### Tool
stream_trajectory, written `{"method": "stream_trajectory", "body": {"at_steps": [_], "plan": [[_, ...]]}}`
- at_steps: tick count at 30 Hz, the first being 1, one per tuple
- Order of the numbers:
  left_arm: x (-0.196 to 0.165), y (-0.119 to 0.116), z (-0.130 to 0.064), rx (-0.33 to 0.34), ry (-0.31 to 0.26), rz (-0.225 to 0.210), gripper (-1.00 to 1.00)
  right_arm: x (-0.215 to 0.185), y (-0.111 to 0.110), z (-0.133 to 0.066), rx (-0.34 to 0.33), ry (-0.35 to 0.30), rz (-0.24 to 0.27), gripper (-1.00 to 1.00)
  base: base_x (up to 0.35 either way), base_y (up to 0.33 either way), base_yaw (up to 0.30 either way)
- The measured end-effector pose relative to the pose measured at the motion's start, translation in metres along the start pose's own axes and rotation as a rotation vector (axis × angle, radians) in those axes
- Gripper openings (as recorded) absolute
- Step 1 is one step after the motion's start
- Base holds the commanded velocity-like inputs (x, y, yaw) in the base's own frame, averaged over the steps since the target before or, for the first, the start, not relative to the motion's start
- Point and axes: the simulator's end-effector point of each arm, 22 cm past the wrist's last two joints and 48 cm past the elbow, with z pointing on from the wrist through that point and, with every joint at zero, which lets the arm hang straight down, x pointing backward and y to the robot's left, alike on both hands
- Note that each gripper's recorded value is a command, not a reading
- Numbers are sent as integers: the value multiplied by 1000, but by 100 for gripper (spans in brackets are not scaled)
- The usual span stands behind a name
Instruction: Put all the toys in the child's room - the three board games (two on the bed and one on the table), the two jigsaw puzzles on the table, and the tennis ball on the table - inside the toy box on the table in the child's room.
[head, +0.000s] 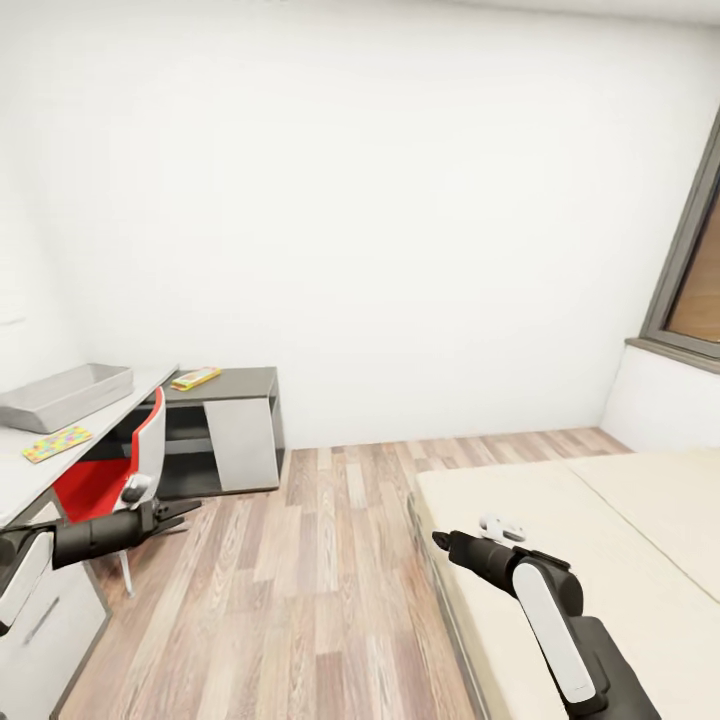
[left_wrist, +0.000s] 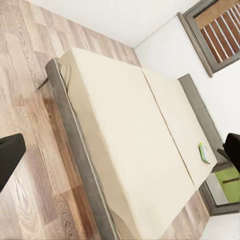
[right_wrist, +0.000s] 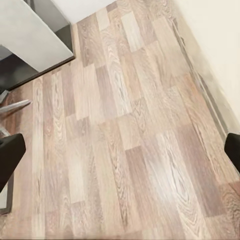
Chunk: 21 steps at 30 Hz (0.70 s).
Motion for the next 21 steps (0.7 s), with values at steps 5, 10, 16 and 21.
{"method": "stream_trajectory", "body": {"at_steps": [5,10,16,21], "plan": [[1,0,1,-1,3,0,100,0,0,0,0,0,0,100,0,0,291],[3,-1,4,3,5,-2,100,0,0,0,0,1,0,100,-25,-1,291],[3,-2,5,7,4,-2,100,0,-1,0,1,0,0,100,-100,-13,161],[3,-3,5,10,2,-1,100,0,0,0,0,-1,0,100,-35,-2,25]]}}
